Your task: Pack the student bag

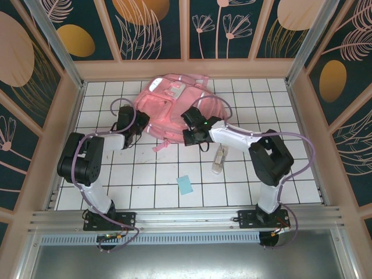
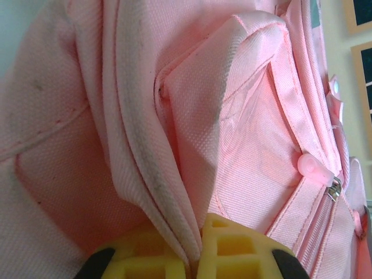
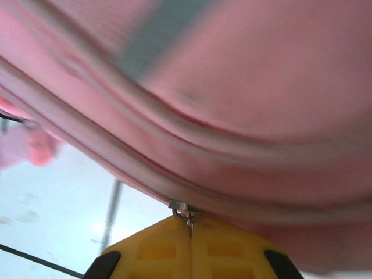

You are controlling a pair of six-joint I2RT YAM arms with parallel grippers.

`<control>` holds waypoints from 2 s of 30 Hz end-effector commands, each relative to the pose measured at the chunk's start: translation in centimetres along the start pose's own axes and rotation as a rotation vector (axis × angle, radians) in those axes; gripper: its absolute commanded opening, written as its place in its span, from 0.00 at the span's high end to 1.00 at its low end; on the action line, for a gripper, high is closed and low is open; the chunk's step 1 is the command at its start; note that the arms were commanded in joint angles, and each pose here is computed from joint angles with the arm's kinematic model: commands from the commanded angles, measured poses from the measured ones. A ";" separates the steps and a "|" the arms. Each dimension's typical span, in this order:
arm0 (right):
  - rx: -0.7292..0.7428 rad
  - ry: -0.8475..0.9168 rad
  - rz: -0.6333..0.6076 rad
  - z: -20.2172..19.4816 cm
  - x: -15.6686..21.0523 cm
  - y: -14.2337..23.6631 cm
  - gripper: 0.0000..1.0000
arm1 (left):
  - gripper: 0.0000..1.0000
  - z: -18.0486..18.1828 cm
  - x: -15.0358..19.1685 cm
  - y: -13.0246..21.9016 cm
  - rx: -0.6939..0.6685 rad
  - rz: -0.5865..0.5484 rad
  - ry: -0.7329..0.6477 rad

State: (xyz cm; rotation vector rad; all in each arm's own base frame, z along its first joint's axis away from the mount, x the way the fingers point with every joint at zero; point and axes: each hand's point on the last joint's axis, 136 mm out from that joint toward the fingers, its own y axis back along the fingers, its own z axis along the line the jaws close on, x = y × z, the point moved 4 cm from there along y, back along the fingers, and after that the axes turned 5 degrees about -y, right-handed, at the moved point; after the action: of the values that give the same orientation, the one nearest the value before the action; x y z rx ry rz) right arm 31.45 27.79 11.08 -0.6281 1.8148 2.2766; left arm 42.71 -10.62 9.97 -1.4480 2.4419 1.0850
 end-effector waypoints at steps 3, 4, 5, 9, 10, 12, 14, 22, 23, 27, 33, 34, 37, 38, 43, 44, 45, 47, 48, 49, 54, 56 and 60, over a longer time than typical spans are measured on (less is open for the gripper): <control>0.342 -0.025 0.047 -9.7 1.1 2.4 1.00 | 1.00 2.2 -5.1 0.1 -0.150 -0.171 -0.075; 0.364 -0.045 0.033 -10.6 0.7 2.8 1.00 | 1.00 2.1 -5.3 -0.1 -0.153 -0.168 -0.088; 0.364 -0.064 0.022 -11.2 0.2 3.1 1.00 | 1.00 1.9 -5.6 -0.3 -0.155 -0.167 -0.103; 0.199 -0.087 0.013 -8.6 -0.7 3.1 1.00 | 1.00 0.3 -6.7 -1.8 -0.114 -0.164 -0.129; 0.150 -0.082 0.025 -7.4 -0.6 2.8 1.00 | 1.00 -0.2 -7.0 -2.4 -0.099 -0.164 -0.132; 0.023 -0.063 0.052 -4.2 -0.1 2.0 1.00 | 0.97 -1.1 -7.3 -4.0 -0.062 -0.137 -0.144; -0.125 -0.056 0.077 -0.7 0.3 1.2 1.00 | 0.54 -2.2 -7.6 -5.4 -0.026 -0.099 -0.152; -0.530 -0.041 -0.008 9.6 -4.0 0.6 1.00 | 0.12 -3.5 -6.4 -2.3 -0.046 0.033 -0.198; -0.550 -0.038 -0.021 10.2 -4.8 0.5 1.00 | 0.12 -3.3 -5.9 -1.0 -0.055 0.045 -0.197; -0.615 -0.011 -0.038 12.2 -6.8 0.0 1.00 | 0.13 -2.0 -2.9 4.1 -0.029 0.088 -0.135; -0.726 0.041 -0.015 14.8 -7.0 1.0 1.00 | 0.23 0.2 1.2 7.5 0.091 0.086 0.086; -0.735 0.042 -0.009 15.0 -6.9 1.3 1.00 | 0.24 0.3 1.4 7.5 0.096 0.079 0.097; -0.765 0.040 0.017 15.2 -5.8 1.9 1.00 | 0.27 -0.2 1.4 7.0 0.110 0.062 0.100; -0.767 0.042 0.025 15.3 -5.2 2.1 1.00 | 0.27 -0.5 1.3 6.6 0.118 0.054 0.102; -0.763 0.014 0.066 14.7 -2.3 2.4 1.00 | 0.32 -2.3 1.2 4.6 0.188 0.048 0.124; -0.774 0.005 0.076 14.6 -1.9 2.4 1.00 | 0.34 -2.6 1.5 4.0 0.193 0.055 0.118; -0.788 0.004 0.087 14.7 -1.4 2.4 1.00 | 0.37 -2.8 1.9 3.4 0.194 0.061 0.117; -0.801 0.008 0.110 14.8 -0.8 2.3 1.00 | 0.56 -2.8 2.4 2.5 0.211 0.070 0.132; -0.795 0.013 0.125 14.8 -0.4 2.2 1.00 | 0.65 -2.9 2.4 2.4 0.227 0.066 0.146; -0.780 0.023 0.140 14.6 0.1 2.1 1.00 | 0.77 -2.2 2.9 1.7 0.216 0.077 0.162; -0.501 0.075 0.179 10.2 2.1 0.4 1.00 | 1.00 -2.0 2.0 1.7 0.156 0.040 0.080; -0.318 0.088 0.187 6.6 2.7 -0.4 1.00 | 1.00 -2.7 0.9 2.7 0.140 -0.001 0.030; -0.050 0.064 0.153 -0.6 1.8 -0.3 1.00 | 1.00 -3.4 -0.5 3.7 0.130 -0.014 -0.032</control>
State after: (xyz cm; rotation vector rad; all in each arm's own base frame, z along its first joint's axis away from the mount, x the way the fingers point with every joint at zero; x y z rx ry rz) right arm 31.40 34.69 12.48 -0.7182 1.4387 2.6426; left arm 39.06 -13.59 11.37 -1.3090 2.6079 0.9038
